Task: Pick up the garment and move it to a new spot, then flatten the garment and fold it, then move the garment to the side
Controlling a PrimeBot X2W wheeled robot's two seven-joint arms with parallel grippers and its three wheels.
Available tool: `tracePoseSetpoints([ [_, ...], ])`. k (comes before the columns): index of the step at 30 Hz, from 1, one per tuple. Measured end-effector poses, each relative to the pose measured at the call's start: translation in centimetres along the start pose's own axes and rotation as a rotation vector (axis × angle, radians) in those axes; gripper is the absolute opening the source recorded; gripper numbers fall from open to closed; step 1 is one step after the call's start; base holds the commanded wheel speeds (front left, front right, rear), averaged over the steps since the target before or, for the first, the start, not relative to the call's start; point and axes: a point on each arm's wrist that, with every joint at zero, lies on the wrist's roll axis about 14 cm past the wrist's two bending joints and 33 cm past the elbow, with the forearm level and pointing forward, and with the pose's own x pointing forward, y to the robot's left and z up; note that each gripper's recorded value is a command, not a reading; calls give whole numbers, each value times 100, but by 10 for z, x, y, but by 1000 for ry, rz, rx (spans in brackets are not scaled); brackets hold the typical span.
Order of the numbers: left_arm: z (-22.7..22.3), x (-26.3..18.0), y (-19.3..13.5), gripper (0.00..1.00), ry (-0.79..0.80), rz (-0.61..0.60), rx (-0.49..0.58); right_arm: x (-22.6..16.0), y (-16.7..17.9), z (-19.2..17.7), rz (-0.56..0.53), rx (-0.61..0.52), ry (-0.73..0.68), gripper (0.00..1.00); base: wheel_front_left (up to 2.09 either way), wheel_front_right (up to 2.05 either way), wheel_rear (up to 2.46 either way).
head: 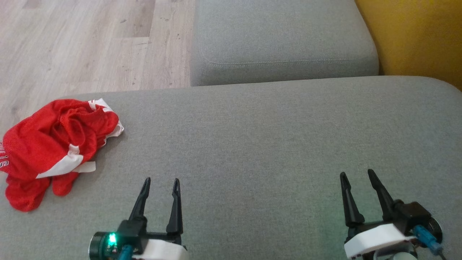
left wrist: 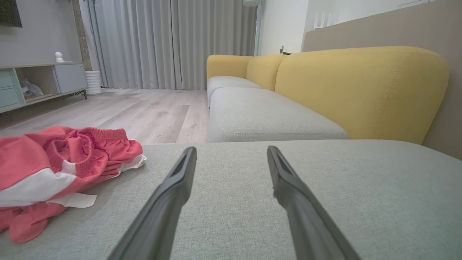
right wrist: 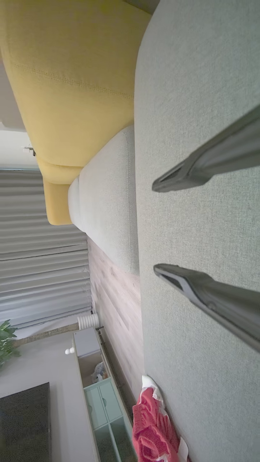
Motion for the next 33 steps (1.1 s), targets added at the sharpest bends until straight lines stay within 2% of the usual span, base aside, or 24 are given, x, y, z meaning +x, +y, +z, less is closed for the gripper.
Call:
tracePoseSetpoints([
  [10,1,-3,2,100,-26,14,95,1,8,4,39,-113,-20,100,0,0,0],
  [27,-7,-11,17,100,1,64,80,8,9,-4,52,-112,7,100,0,0,0],
  [33,-7,-22,39,100,4,147,74,22,33,-11,134,-115,28,100,0,0,0],
])
